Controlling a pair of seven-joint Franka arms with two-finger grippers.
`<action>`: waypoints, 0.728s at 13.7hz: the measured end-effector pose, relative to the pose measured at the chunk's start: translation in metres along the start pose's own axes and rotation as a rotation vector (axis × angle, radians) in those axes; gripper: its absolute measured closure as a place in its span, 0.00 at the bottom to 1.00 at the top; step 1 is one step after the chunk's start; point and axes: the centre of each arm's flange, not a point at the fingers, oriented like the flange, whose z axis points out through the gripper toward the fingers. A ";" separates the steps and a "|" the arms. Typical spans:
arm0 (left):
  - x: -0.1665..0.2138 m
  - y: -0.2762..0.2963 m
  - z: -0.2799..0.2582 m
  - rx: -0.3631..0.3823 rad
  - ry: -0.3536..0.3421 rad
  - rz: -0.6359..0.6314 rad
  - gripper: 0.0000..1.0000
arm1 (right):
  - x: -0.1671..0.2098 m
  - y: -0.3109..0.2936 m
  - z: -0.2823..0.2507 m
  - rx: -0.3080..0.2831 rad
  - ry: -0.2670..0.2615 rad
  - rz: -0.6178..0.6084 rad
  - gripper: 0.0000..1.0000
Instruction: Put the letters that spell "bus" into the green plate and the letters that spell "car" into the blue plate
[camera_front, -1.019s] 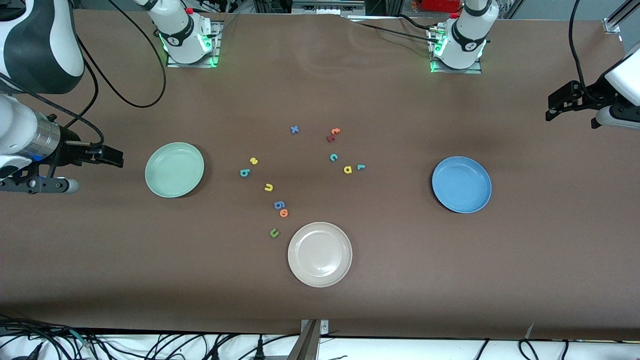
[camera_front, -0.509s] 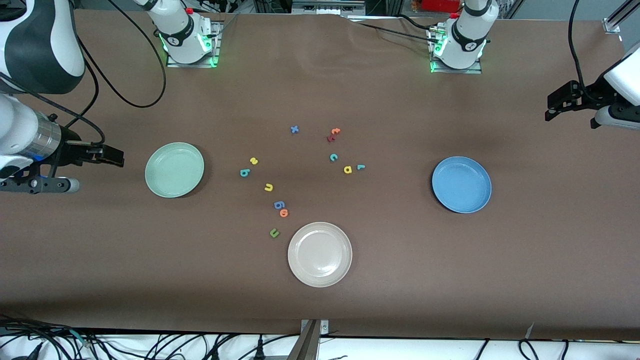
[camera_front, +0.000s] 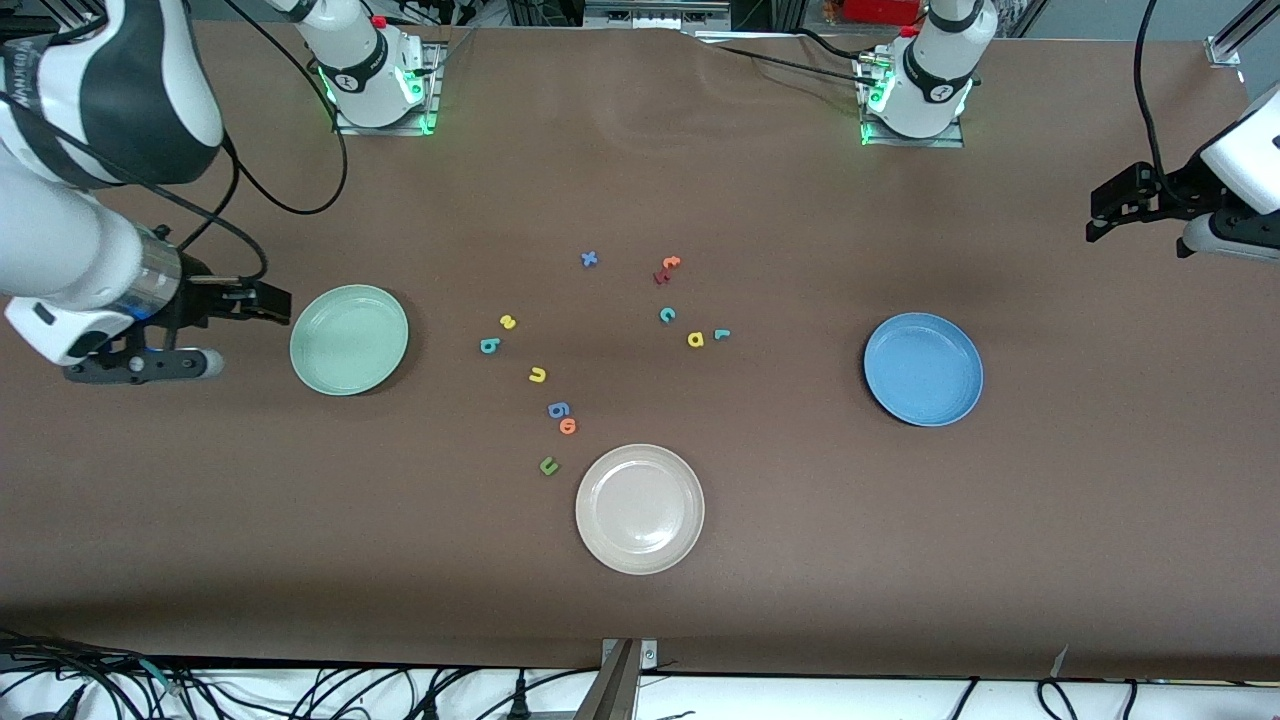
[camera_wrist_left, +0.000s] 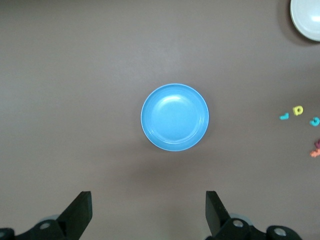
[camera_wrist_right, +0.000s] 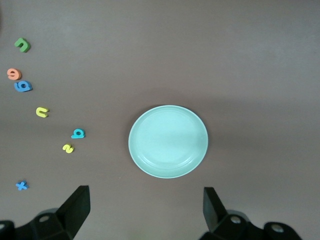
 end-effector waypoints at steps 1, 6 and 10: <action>0.002 0.001 0.003 -0.001 -0.007 0.022 0.00 | 0.002 -0.010 0.004 -0.002 -0.002 0.001 0.00; 0.010 0.002 0.022 -0.005 -0.042 0.050 0.00 | 0.014 -0.038 0.037 -0.012 -0.042 0.033 0.00; 0.016 -0.001 0.035 -0.008 -0.067 0.046 0.00 | 0.012 -0.065 0.056 -0.006 -0.079 0.133 0.01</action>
